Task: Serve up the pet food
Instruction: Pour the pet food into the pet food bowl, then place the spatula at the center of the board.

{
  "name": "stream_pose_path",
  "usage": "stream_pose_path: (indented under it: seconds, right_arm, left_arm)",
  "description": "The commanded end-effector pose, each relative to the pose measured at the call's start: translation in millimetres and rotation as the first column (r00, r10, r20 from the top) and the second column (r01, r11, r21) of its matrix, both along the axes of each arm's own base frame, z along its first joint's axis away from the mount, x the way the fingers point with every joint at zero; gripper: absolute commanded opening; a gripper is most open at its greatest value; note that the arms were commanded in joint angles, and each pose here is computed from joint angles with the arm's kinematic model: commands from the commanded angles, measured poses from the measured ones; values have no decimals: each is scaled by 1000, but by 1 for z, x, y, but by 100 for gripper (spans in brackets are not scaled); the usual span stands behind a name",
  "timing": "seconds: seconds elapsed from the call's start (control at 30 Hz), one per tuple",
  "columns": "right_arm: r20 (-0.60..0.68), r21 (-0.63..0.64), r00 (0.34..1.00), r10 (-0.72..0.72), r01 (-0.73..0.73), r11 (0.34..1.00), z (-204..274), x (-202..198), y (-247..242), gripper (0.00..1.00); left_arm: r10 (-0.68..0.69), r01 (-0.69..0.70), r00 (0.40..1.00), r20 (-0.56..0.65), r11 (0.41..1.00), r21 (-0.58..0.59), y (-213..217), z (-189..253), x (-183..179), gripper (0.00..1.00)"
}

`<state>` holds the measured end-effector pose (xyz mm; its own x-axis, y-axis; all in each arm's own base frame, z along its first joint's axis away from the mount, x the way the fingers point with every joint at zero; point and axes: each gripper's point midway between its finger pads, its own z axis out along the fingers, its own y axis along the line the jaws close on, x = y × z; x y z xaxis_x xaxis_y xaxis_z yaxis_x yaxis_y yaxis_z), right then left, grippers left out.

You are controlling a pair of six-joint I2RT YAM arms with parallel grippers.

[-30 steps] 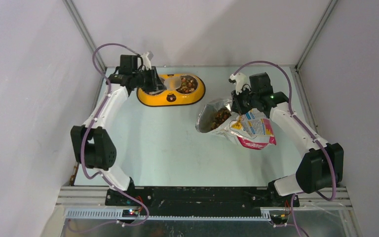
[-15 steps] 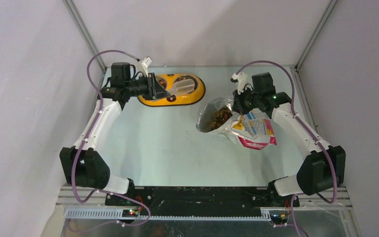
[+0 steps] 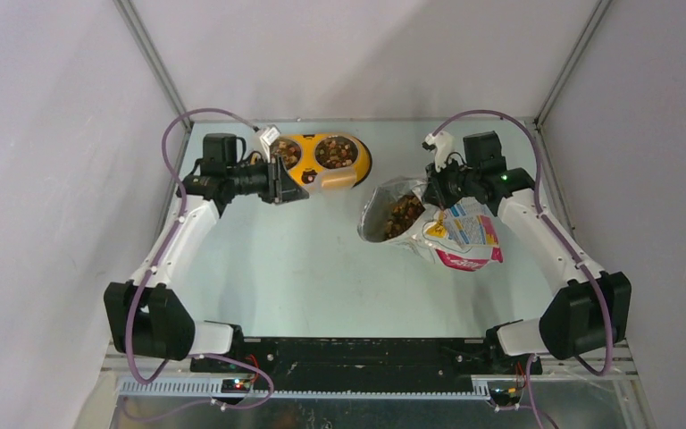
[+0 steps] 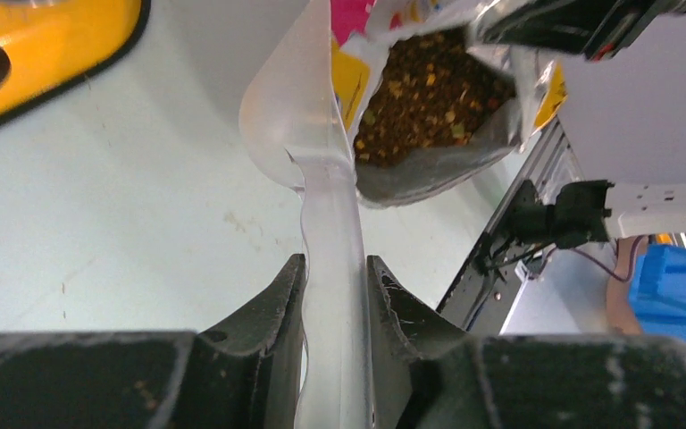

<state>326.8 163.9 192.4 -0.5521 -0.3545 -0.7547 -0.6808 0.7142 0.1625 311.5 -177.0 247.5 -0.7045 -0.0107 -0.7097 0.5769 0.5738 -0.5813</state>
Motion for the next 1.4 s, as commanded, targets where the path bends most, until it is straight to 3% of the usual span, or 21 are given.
stream_pose_path:
  seconds: [0.0, 0.43, 0.83, 1.37]
  right_arm:
    - [35, 24, 999, 10, -11, 1000, 20, -10, -5, 0]
    - [42, 35, 999, 20, -21, 999, 24, -13, -4, 0]
    - [45, 37, 999, 23, -25, 999, 25, -14, -4, 0]
    - [43, 33, 999, 22, -23, 999, 23, -13, -4, 0]
  left_arm:
    - [-27, 26, 1000, 13, 999, 26, 5, -14, -17, 0]
    - [-17, 21, 999, -35, 992, 124, 24, -62, -25, 0]
    - [139, -121, 987, -86, 974, 190, 87, -108, 0, 0]
    - [204, -184, 946, -251, 978, 102, 120, -152, 3, 3]
